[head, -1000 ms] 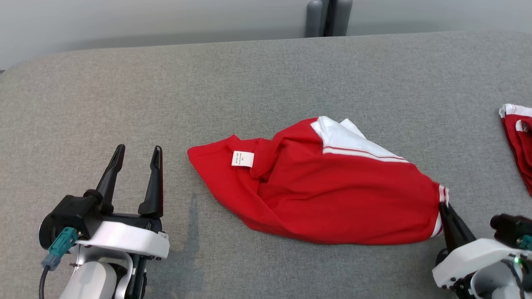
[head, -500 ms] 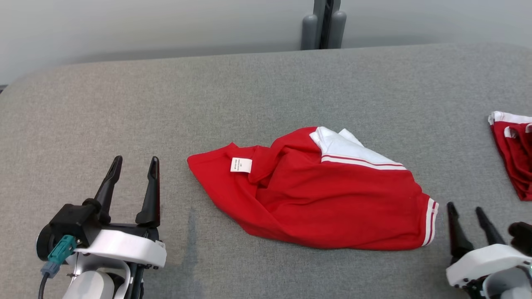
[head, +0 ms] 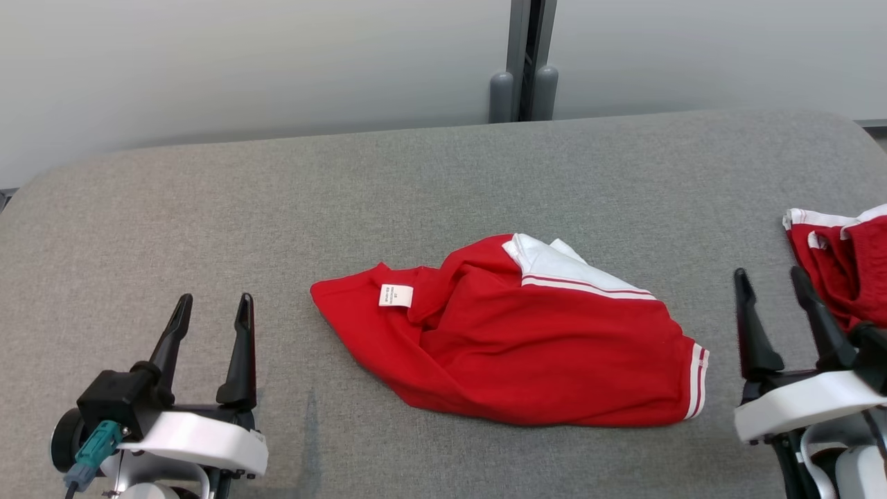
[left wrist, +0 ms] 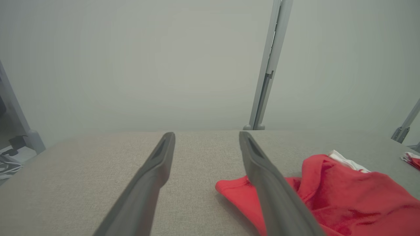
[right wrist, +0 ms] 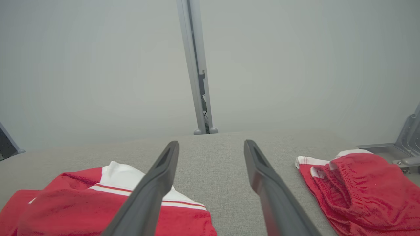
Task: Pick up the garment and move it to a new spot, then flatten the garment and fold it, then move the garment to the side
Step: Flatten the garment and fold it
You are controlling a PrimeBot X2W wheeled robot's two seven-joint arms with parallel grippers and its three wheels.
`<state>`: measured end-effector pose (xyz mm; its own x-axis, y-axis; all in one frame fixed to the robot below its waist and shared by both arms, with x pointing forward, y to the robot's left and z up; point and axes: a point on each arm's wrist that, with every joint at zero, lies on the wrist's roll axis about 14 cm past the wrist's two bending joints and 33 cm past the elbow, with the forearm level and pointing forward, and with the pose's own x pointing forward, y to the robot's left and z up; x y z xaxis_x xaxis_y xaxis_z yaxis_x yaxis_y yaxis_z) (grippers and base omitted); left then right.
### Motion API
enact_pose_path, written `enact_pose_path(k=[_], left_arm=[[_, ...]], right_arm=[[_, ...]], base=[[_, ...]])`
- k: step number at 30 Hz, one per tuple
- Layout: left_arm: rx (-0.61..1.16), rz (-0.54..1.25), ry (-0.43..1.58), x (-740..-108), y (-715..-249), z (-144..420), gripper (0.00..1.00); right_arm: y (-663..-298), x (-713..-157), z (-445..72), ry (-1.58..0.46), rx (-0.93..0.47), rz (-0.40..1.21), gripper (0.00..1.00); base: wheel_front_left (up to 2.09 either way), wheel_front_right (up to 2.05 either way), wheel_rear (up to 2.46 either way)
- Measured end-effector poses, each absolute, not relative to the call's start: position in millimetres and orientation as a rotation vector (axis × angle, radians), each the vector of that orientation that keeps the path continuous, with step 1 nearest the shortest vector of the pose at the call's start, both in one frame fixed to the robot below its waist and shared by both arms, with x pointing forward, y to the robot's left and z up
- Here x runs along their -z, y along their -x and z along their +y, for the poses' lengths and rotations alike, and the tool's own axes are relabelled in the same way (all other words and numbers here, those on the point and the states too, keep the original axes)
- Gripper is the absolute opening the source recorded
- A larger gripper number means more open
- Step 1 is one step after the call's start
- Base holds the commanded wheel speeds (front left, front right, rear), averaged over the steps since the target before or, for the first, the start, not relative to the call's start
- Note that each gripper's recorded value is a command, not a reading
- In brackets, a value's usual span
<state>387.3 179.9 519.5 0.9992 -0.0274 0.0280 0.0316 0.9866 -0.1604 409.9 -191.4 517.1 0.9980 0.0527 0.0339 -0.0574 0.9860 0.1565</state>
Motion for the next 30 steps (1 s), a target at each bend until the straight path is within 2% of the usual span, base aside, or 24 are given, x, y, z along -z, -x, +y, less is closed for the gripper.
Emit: enact_pose_path(k=[5, 17, 25, 27, 30], left_arm=[[0.028, -0.019, 0.160, -519, -380, 180, 1.00], [0.033, -0.006, 0.154, -518, -376, 177, 1.00], [0.162, -0.040, 0.149, -539, -417, 145, 1.00], [0.213, 0.001, 0.150, -534, -431, 132, 1.00], [0.279, 0.151, 0.155, -502, -446, 115, 1.00]], right_arm=[[-398, -535, -170, -0.157, -0.115, -0.048, 1.00], [-381, -537, -168, -0.160, -0.114, -0.019, 1.00], [-386, -529, -165, -0.174, -0.119, 0.010, 1.00], [-388, -527, -165, -0.175, -0.117, 0.016, 1.00], [-389, -521, -168, -0.183, -0.105, 0.032, 1.00]], base=[[0.00, 0.00, 0.00], [0.00, 0.00, 0.00], [0.00, 0.00, 0.00], [0.00, 0.00, 0.00], [0.00, 0.00, 0.00]])
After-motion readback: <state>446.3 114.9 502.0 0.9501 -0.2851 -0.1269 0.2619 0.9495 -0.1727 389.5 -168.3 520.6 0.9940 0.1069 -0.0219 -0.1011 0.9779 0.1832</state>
